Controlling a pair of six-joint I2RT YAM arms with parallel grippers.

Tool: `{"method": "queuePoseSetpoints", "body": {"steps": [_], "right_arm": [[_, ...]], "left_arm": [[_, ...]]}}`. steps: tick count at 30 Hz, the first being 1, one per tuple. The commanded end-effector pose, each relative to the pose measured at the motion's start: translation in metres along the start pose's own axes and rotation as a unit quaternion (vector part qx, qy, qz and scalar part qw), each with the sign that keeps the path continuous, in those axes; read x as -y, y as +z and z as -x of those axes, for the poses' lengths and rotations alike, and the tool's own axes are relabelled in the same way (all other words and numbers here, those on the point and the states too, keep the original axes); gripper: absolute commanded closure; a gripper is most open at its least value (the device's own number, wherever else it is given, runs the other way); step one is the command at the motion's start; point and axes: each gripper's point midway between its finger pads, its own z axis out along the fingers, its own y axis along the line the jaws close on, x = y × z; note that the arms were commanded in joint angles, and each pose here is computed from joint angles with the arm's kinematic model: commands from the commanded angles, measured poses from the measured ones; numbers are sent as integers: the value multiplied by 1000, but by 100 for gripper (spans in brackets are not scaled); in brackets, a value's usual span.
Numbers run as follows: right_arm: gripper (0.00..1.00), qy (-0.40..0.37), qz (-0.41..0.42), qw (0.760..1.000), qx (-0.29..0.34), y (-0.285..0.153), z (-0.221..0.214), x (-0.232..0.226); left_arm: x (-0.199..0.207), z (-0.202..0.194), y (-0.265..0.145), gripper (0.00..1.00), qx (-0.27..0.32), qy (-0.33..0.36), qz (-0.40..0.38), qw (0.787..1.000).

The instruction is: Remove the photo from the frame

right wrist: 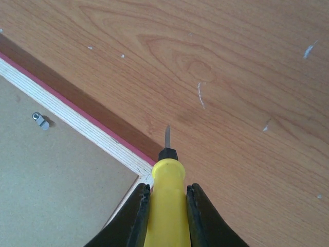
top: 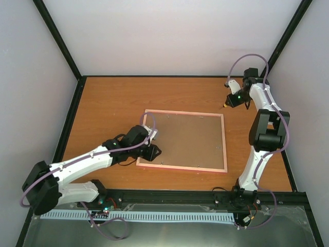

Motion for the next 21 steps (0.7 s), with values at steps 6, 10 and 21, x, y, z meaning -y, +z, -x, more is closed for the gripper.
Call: {"method": "queuePoseSetpoints", "body": {"steps": [6, 10, 21], "right_arm": [[97, -8, 19, 999, -24, 10, -18, -6], [97, -17, 21, 999, -32, 13, -32, -12], [97, -28, 27, 998, -48, 16, -50, -20]], "left_arm": [[10, -57, 6, 99, -89, -40, -65, 993], [21, -74, 12, 99, -129, -45, -95, 986], [1, -115, 20, 99, -205, -98, -37, 973]]}}
